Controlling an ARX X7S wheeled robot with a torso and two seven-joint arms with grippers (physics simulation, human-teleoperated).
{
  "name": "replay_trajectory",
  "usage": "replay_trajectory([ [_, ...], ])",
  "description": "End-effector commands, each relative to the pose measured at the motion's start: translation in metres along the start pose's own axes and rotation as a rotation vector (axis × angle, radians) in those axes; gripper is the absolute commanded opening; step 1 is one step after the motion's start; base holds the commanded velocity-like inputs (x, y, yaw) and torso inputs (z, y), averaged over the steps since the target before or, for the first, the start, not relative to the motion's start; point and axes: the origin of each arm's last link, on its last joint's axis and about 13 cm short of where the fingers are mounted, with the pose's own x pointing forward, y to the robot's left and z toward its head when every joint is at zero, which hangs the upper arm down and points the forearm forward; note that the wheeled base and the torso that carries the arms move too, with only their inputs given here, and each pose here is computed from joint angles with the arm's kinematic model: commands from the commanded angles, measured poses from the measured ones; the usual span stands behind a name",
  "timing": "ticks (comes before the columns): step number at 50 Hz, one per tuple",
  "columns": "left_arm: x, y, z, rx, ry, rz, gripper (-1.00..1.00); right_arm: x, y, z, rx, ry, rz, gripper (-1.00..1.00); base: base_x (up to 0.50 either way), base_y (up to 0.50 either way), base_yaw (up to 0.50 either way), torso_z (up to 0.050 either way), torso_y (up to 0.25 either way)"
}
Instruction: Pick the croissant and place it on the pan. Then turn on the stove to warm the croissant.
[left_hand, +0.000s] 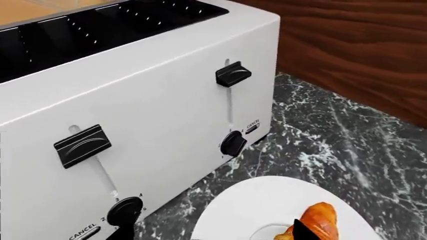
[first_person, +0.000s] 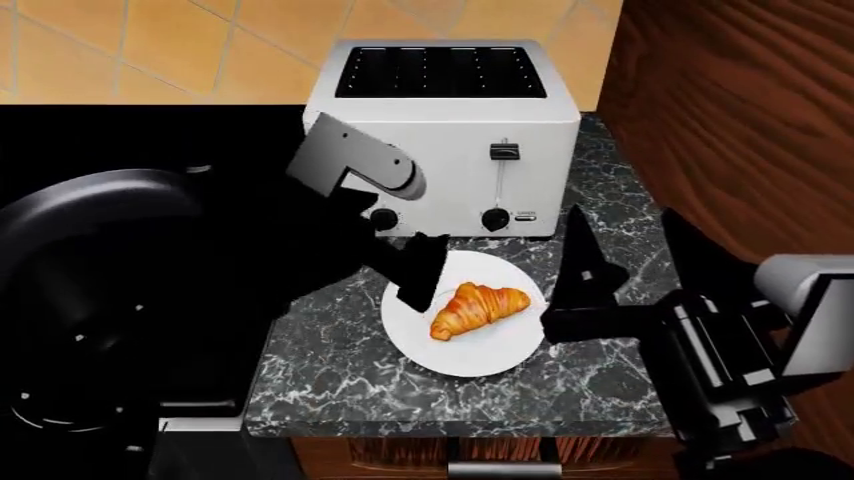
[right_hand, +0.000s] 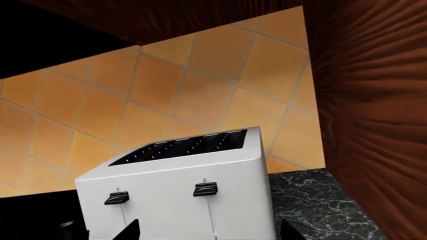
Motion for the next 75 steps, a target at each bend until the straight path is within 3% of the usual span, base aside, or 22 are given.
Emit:
replay_trajectory([
  [1,0.006,-0.018,0.006,0.079,0.02,-0.125,1.0,-0.002,-0.001,0.001,0.004,-0.003,-0.003,1.0,0.0,0.0,0.0,0.0,0.0],
  [42,0.054,-0.026,-0.019,0.043,0.145,-0.168,1.0,-0.003,-0.006,-0.001,0.018,0.006,-0.011,1.0,0.0,0.0,0.0,0.0,0.0],
  [75,0.057,-0.037,-0.025,0.079,0.176,-0.211,1.0,-0.002,-0.008,-0.007,0.028,0.018,-0.018,1.0,0.0,0.0,0.0,0.0,0.0],
])
